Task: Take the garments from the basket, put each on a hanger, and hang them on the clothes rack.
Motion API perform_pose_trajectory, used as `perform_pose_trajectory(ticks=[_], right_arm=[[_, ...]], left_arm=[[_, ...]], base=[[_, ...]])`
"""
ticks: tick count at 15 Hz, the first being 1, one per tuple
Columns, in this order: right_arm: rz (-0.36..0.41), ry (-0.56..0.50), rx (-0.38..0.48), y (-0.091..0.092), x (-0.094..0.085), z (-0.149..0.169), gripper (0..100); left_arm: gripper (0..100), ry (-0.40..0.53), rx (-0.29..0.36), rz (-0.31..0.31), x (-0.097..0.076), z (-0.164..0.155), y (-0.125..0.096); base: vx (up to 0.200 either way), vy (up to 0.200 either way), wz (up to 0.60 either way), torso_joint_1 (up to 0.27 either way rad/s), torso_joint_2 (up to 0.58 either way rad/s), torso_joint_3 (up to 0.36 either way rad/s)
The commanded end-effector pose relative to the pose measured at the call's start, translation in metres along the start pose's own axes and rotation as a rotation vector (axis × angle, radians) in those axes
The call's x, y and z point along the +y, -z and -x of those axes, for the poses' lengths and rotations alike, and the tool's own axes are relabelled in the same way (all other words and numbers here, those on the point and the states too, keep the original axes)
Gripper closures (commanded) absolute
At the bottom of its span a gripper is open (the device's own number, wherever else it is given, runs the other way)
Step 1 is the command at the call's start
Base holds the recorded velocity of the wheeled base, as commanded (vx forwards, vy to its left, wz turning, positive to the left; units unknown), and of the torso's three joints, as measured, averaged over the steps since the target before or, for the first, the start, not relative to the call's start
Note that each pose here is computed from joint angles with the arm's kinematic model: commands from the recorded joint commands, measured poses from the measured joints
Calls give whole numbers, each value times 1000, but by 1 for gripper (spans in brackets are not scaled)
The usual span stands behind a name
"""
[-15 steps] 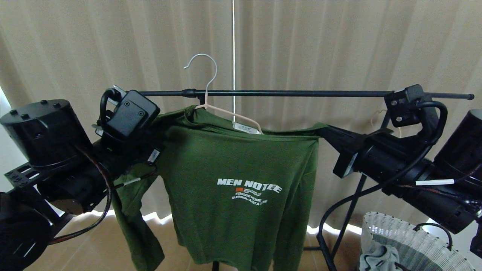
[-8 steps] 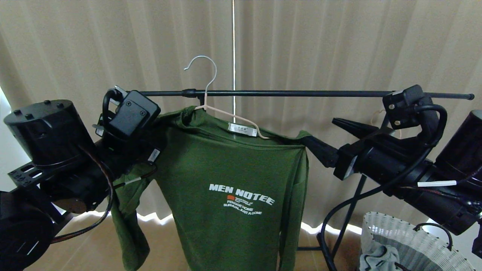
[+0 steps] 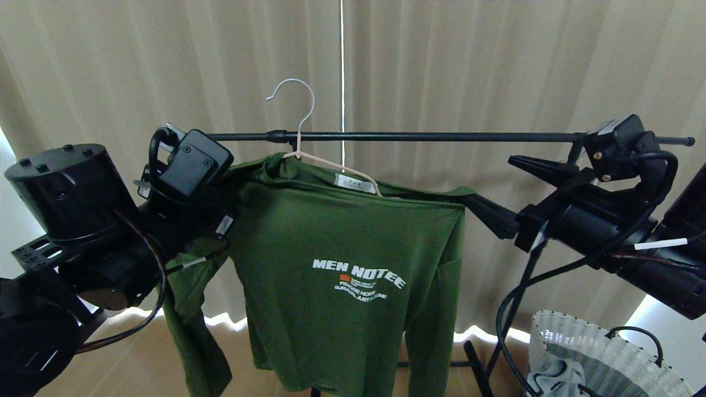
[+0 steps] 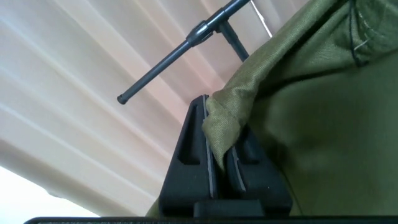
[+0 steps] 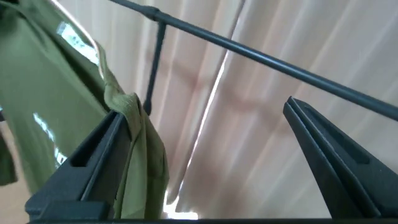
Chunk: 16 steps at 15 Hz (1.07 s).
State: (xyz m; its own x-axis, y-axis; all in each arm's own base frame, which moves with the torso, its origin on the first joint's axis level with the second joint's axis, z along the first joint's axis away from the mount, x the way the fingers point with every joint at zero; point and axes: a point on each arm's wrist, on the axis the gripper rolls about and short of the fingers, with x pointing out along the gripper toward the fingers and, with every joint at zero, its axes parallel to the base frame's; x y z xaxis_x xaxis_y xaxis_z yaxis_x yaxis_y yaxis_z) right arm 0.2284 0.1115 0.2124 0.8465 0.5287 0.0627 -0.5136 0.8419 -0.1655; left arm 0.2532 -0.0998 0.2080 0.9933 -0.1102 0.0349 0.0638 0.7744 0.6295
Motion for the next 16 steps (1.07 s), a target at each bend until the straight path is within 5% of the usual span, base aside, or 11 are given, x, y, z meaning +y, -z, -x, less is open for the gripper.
perform_pose_trajectory(ticks=[1, 4, 12, 16], right_arm=[[1, -61, -2, -2, 1, 6, 0], [-1, -152, -12, -2, 3, 7, 0], [13, -192, -25, -4, 8, 4, 0], [61, -200, -1, -14, 12, -11, 0]], left_arm=[[100, -16, -16, 11, 3, -4, -5], [100, -61, -10, 50, 6, -11, -11], [100, -41, -15, 81, 1, -11, -11], [100, 29, -54, 153, -17, -4, -23]], base=[[0, 0, 0, 0, 0, 0], [0, 0, 0, 0, 0, 0], [0, 0, 0, 0, 0, 0], [0, 0, 0, 0, 0, 0]])
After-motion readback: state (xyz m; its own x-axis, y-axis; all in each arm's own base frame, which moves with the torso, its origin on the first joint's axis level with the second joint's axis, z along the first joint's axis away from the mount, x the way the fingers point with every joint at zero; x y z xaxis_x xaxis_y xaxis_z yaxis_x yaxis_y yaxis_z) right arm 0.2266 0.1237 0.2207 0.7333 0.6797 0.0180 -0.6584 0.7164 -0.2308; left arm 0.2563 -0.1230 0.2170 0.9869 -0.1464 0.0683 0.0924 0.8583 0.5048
